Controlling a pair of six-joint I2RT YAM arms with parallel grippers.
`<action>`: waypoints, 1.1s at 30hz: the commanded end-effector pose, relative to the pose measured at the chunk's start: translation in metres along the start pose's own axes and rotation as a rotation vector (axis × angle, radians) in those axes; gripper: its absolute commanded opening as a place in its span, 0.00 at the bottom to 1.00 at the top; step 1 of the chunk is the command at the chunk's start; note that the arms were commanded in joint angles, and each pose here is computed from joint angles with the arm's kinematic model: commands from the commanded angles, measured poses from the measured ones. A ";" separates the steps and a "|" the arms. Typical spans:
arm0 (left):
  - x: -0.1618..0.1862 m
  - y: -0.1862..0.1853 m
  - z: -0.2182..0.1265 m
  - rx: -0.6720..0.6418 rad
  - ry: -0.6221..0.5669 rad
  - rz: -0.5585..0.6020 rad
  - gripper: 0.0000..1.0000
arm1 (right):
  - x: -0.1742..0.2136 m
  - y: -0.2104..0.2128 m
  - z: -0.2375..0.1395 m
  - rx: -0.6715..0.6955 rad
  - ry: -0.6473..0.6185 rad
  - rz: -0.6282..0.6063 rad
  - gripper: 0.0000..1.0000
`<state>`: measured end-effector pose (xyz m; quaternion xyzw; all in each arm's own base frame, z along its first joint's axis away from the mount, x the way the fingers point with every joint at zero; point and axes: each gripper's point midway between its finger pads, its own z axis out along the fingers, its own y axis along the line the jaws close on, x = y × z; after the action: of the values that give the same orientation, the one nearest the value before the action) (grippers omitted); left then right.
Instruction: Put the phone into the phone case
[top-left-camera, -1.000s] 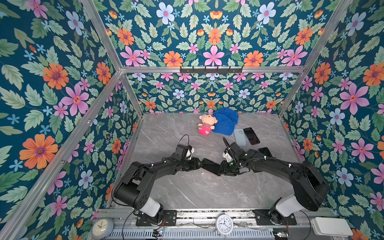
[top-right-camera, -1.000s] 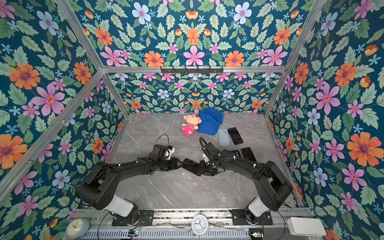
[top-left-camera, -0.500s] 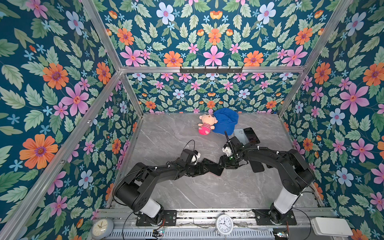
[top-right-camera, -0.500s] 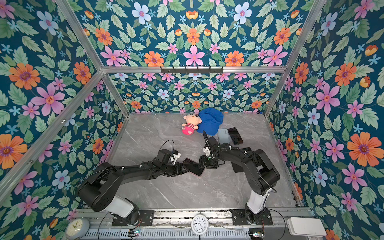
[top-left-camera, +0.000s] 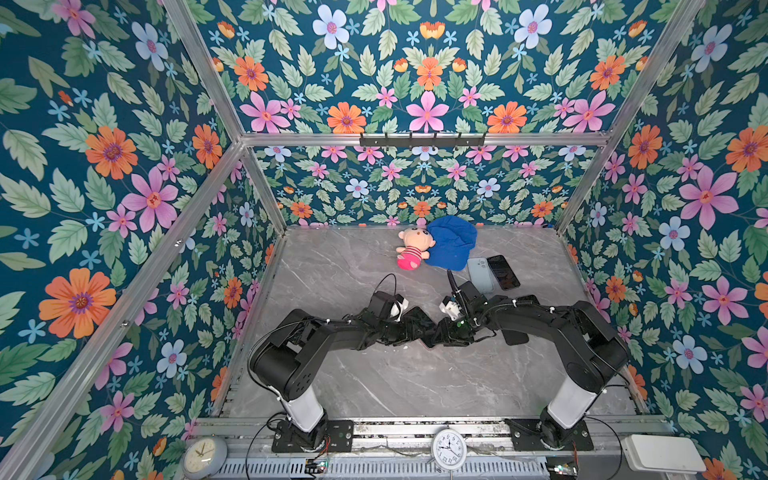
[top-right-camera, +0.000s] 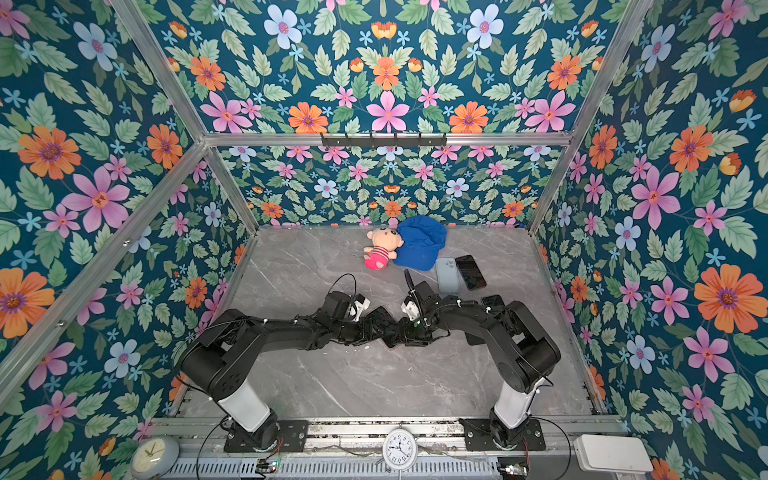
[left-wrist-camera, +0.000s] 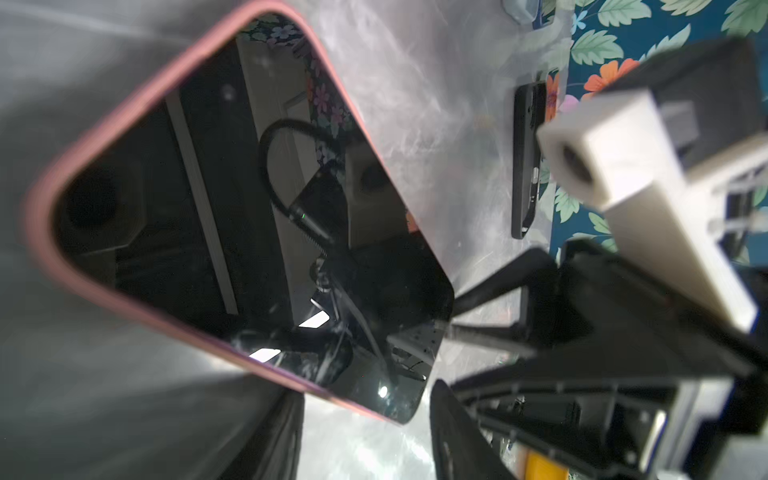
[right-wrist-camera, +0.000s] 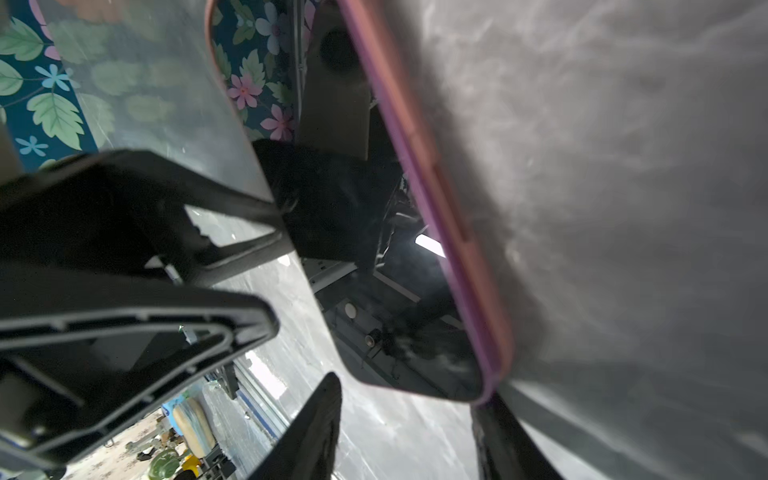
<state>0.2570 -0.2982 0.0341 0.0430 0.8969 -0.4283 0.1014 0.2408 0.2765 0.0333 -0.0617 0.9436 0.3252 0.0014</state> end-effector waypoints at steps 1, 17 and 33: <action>0.000 0.009 0.005 -0.036 0.011 -0.005 0.50 | 0.004 0.010 0.004 -0.022 -0.010 0.018 0.49; -0.005 0.025 -0.002 -0.072 -0.008 -0.035 0.51 | -0.032 -0.014 -0.042 0.105 -0.167 0.001 0.54; -0.016 0.014 -0.002 -0.074 0.005 0.000 0.51 | -0.023 -0.014 -0.006 0.049 -0.051 0.020 0.49</action>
<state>0.2791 -0.2943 0.0360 0.0430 0.9014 -0.4165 0.1106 0.2797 0.2676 0.0321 -0.0516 0.9481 0.3100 0.0477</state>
